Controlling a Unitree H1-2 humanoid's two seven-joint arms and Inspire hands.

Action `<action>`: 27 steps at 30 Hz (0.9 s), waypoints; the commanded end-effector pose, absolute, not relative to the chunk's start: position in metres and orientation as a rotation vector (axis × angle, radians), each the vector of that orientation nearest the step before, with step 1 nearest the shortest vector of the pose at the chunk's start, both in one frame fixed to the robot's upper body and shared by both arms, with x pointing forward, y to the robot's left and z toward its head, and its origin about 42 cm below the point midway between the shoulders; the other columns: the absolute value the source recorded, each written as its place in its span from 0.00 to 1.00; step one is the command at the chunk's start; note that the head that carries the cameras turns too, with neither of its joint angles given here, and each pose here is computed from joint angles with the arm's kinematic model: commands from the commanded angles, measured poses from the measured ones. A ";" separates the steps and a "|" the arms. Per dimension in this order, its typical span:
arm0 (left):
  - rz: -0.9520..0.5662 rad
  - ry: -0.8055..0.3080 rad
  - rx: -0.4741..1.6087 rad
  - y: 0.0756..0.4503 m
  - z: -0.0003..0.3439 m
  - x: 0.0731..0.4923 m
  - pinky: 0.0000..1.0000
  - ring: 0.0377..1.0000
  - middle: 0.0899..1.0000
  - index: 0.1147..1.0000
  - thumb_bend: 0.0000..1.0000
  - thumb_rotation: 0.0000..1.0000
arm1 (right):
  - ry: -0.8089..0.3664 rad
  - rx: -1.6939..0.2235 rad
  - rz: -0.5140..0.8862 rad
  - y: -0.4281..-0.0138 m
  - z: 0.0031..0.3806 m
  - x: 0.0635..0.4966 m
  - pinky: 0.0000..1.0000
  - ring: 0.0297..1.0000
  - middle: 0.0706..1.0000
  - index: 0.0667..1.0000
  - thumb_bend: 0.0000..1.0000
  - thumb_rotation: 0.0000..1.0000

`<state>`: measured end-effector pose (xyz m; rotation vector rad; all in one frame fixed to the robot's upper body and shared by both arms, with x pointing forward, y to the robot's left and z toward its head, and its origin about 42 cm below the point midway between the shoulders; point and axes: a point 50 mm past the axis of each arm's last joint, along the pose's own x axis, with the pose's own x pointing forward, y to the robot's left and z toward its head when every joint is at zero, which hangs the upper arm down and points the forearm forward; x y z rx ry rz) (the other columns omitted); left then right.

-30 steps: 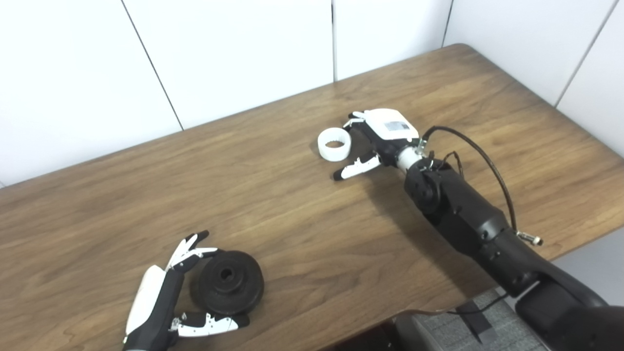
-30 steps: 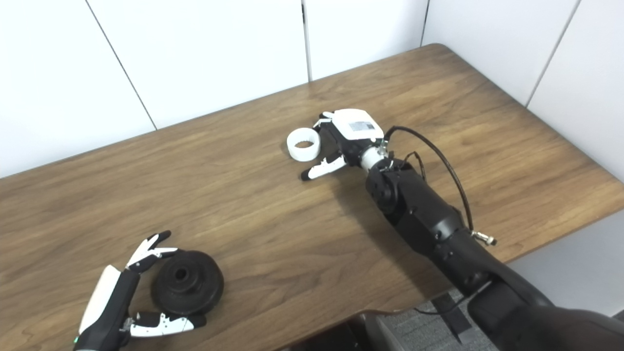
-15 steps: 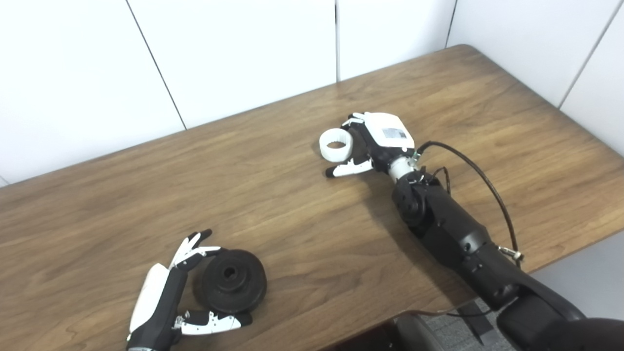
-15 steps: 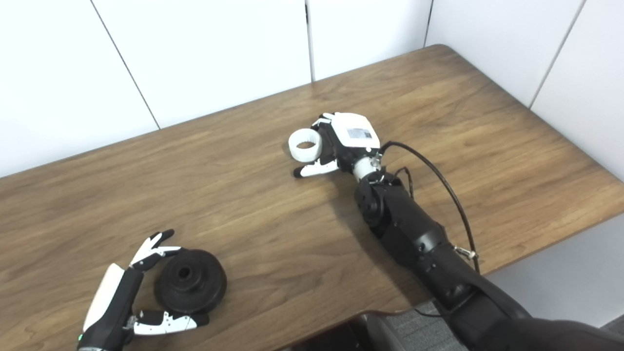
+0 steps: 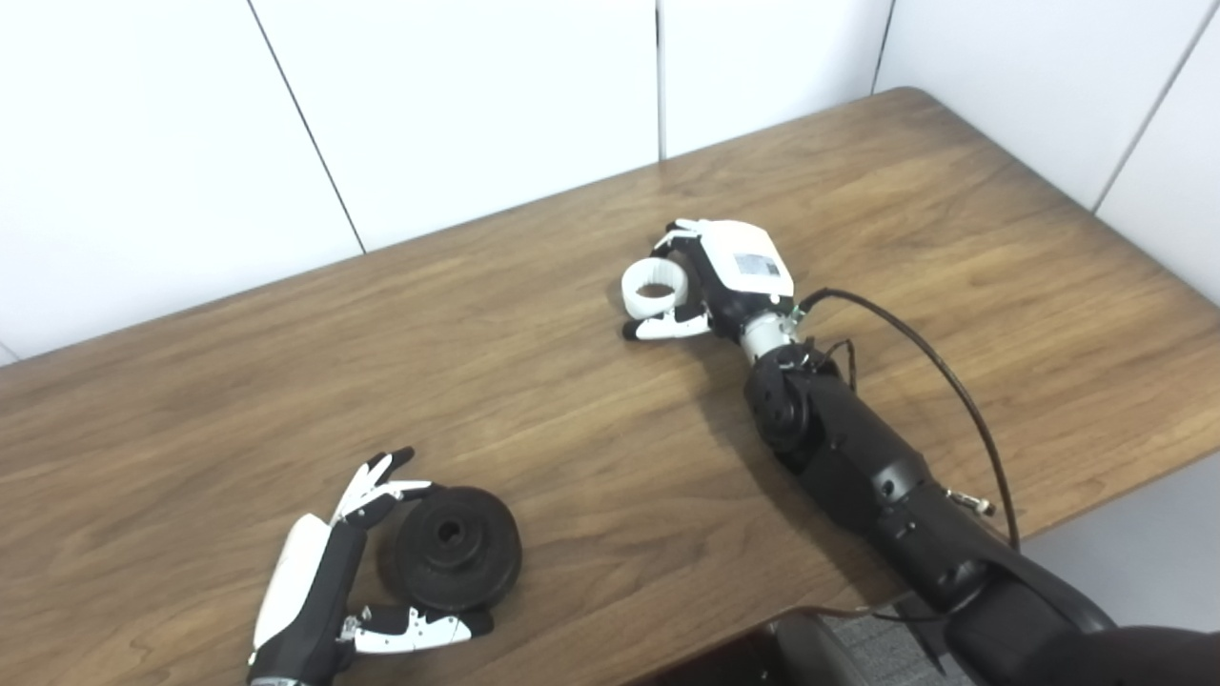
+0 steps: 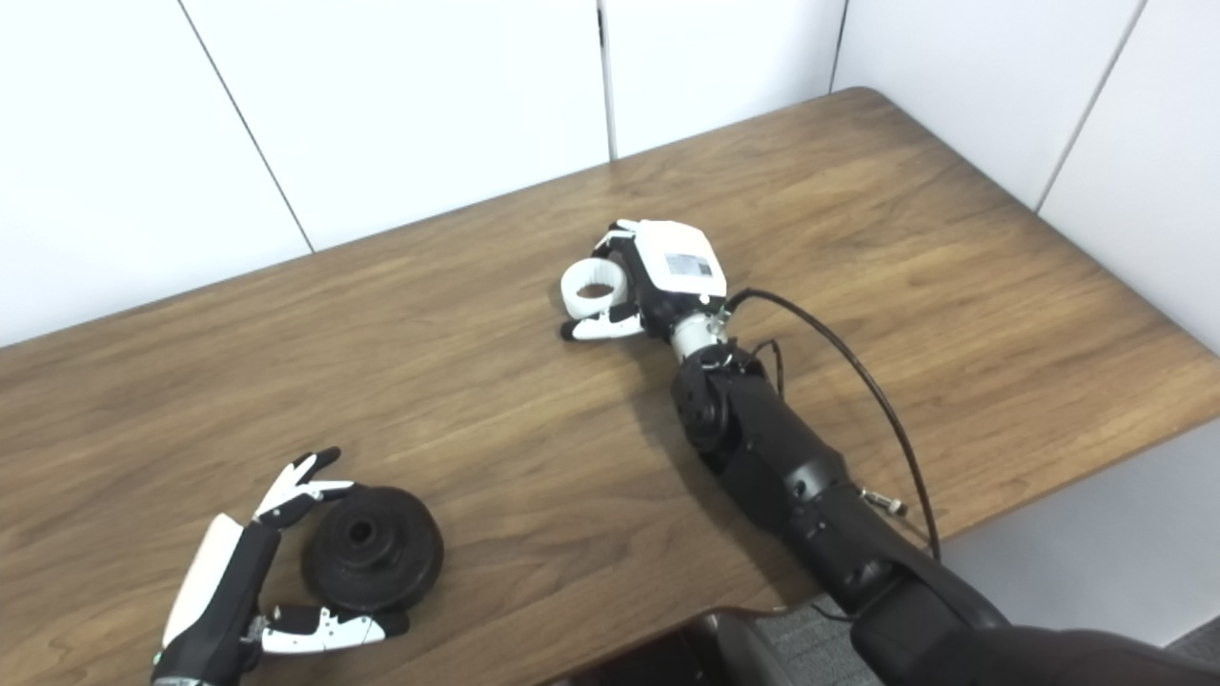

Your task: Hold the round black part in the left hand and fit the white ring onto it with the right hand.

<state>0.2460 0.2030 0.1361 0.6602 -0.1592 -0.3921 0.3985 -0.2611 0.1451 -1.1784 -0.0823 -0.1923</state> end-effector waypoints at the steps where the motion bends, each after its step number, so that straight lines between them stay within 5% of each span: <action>1: -0.391 -0.186 0.668 0.203 0.144 0.247 0.87 0.98 0.94 0.52 0.93 0.18 | -0.099 -1.188 -0.199 -0.260 0.146 0.404 0.91 0.86 0.82 0.50 0.56 0.20; 27: -0.389 -0.188 0.682 0.202 0.146 0.251 0.88 0.99 0.94 0.53 0.93 0.19 | -0.195 -1.112 -0.234 -0.265 0.152 0.392 0.97 0.85 0.78 0.45 0.52 0.14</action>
